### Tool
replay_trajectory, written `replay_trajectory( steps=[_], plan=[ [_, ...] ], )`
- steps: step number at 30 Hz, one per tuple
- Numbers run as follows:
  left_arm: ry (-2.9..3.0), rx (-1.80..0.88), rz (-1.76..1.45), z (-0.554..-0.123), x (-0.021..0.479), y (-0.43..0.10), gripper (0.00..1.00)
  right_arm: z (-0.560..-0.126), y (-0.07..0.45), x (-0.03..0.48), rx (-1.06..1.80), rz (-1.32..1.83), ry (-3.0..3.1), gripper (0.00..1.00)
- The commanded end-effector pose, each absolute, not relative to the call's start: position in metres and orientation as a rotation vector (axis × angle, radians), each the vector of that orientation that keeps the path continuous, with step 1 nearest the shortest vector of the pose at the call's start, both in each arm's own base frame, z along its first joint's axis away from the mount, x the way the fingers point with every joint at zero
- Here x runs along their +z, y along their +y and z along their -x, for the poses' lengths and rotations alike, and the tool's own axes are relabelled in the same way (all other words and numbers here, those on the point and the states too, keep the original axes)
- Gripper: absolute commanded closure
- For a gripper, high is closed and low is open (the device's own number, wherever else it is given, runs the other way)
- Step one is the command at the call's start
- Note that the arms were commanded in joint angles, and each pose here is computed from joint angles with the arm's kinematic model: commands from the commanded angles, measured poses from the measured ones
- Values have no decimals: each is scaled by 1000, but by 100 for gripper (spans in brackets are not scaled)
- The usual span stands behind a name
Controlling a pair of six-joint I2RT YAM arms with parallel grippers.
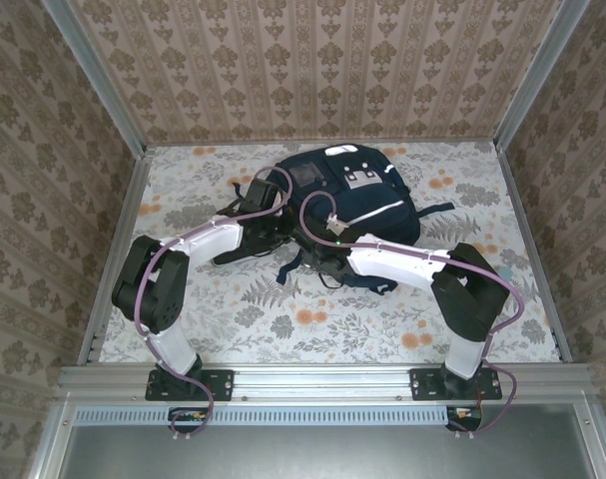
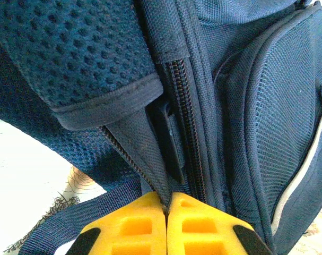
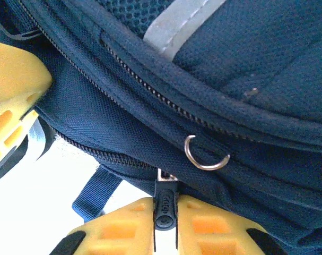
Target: Pack books, pencil case, and school supplies into a backpack
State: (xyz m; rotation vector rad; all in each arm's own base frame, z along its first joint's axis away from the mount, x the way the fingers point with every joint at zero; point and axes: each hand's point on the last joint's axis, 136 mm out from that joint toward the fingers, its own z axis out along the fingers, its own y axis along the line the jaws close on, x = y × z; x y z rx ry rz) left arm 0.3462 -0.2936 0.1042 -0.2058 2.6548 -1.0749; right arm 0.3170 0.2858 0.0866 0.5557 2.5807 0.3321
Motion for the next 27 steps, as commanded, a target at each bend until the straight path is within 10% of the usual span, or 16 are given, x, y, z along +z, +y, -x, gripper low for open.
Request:
replay_trajectory(
  steps=[1,13,21,27],
  plan=[
    [2536,-1151,102,-357,149,-305,94,-312,260,95,219,-566,2549,88],
    [2552,-1120,110,-357,143,-298,95,-306,267,99,317,-441,2587,97],
    [2536,-1156,79,-356,152,-302,95,-311,304,119,557,-393,2598,56],
    [2534,-1181,55,-352,155,-304,95,-323,304,111,600,-554,2603,54]
  ],
)
